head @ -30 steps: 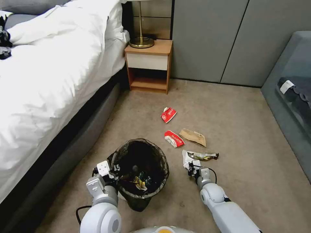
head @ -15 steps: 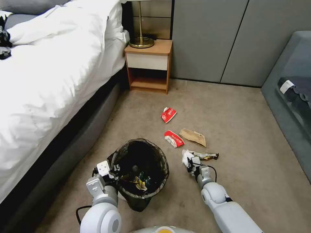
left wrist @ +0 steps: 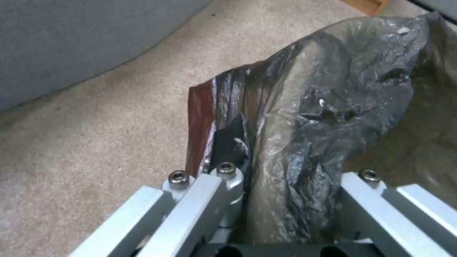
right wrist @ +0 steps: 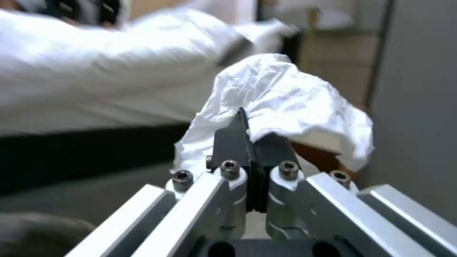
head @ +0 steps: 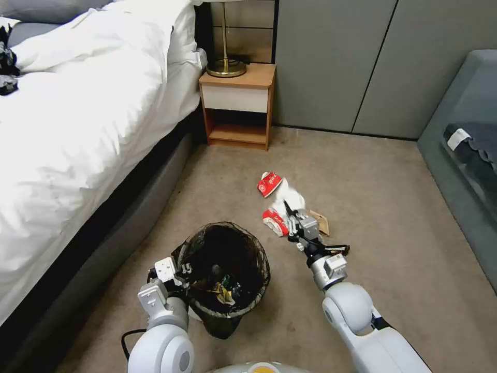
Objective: Pick up the trash bin, then pick up the garbage from the floor and place it into the trash bin.
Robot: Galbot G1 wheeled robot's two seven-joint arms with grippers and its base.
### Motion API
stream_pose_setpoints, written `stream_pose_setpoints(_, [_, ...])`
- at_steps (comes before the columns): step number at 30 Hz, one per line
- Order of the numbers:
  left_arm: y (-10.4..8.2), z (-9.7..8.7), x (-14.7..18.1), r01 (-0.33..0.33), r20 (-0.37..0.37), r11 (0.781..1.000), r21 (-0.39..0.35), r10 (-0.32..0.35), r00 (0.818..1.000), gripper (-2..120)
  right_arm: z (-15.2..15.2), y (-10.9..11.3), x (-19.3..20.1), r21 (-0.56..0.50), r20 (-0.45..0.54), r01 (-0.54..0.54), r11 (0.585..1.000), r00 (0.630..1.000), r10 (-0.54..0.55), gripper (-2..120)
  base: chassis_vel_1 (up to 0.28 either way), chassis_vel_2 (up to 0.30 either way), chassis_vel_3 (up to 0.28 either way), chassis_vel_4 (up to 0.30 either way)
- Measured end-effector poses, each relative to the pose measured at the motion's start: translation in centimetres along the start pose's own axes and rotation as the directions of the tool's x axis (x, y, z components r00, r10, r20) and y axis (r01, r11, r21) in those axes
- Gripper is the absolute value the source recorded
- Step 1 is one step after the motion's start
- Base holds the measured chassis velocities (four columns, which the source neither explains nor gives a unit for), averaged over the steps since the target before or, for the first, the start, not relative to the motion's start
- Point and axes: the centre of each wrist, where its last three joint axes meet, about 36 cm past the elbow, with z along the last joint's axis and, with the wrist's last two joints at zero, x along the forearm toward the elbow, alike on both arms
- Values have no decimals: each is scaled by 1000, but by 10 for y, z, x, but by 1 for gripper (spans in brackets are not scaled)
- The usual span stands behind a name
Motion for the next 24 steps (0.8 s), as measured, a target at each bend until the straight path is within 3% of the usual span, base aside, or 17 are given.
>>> stream_pose_setpoints(1, [0,0,0,0,0,1000,0,0,1000,75,0,0,0,0,0,0,1000,1000,0,0,0,0,0,0])
stream_pose_setpoints(4, [0,0,0,0,0,1000,0,0,1000,75,-14,21,14,27,48,132,991,990,-134,0,0,0,0,0])
stream_pose_setpoints(8, [0,0,0,0,0,1000,0,0,1000,75,-13,34,29,40,29,208,977,977,-210,0,0,0,0,0])
stream_pose_setpoints(16, [0,0,0,0,0,1000,0,0,1000,75,7,51,46,41,-11,262,964,965,-262,0,0,0,0,0])
stream_pose_setpoints(24, [0,0,0,0,0,1000,0,0,1000,75,25,53,60,42,-50,279,959,960,-277,0,0,0,0,0])
